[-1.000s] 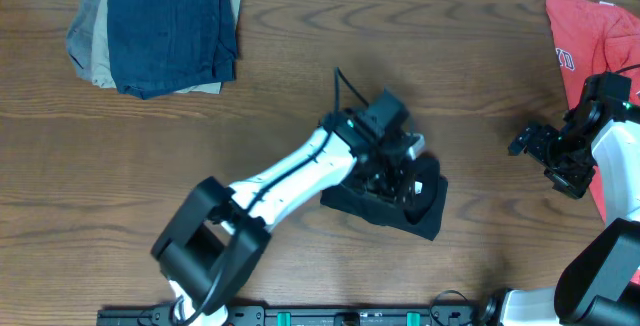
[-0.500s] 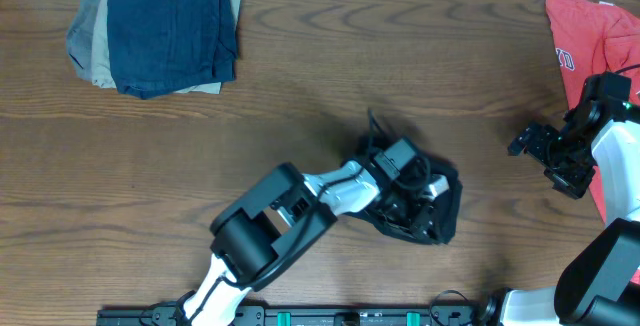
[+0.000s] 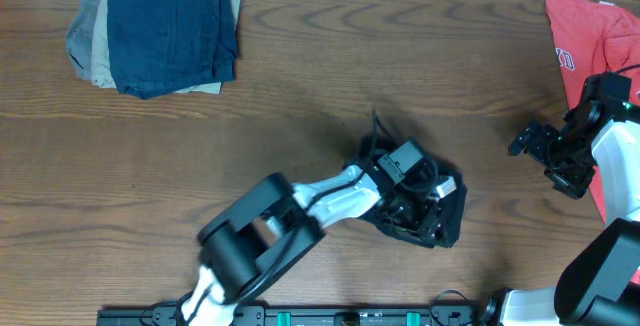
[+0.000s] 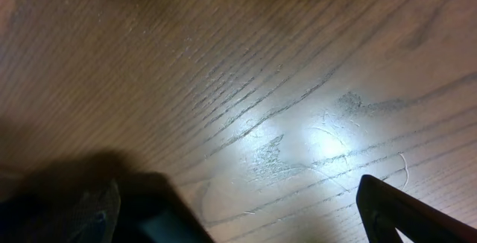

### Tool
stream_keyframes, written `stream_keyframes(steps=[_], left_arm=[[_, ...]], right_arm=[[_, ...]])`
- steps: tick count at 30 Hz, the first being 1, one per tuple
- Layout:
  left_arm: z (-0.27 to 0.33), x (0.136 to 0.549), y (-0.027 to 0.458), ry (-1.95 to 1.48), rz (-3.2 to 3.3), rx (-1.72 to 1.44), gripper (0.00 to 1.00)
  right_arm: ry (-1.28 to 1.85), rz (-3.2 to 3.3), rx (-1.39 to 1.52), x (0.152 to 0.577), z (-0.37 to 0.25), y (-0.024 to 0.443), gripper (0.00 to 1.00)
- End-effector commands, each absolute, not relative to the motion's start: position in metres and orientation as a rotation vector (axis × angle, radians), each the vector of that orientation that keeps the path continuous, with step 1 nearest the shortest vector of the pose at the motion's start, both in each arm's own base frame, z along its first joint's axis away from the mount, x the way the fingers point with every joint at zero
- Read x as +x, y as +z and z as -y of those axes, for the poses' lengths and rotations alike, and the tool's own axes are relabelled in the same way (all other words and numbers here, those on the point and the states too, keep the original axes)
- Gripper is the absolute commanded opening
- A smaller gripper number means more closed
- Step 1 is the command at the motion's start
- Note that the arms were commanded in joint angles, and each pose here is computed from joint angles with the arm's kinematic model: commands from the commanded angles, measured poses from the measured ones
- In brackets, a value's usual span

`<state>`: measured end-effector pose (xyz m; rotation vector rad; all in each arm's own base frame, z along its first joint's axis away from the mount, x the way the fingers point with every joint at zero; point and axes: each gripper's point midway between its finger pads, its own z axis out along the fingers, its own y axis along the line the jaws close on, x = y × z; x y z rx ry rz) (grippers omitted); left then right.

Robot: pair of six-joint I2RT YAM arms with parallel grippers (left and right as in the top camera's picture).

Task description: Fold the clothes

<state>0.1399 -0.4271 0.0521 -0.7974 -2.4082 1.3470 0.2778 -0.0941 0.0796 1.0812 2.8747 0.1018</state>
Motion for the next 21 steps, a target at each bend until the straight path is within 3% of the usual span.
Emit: stream_keyframes(steps=[1, 4, 8, 14, 21], left_arm=[[0.428, 0.153, 0.115, 1.505, 2.432, -0.858, 0.42], [0.415, 0.173, 0.152, 1.597, 2.476, -0.85, 0.43], [0.386, 0.206, 0.167, 1.614, 2.559, -0.726, 0.43], [0.319, 0.256, 0.126, 1.368, 2.759, -0.404, 0.43], [0.294, 0.26, 0.087, 1.254, 2.73, -0.294, 0.43]], right_arm=[[0.096, -2.854, 1.096, 0.28, 0.097, 0.083, 0.99], [0.096, -2.854, 1.097, 0.279, 0.097, 0.083, 0.99], [0.096, -2.854, 1.096, 0.28, 0.097, 0.083, 0.99], [0.096, -2.854, 1.096, 0.28, 0.097, 0.083, 0.99], [0.096, -2.854, 1.096, 0.28, 0.097, 0.083, 0.99]])
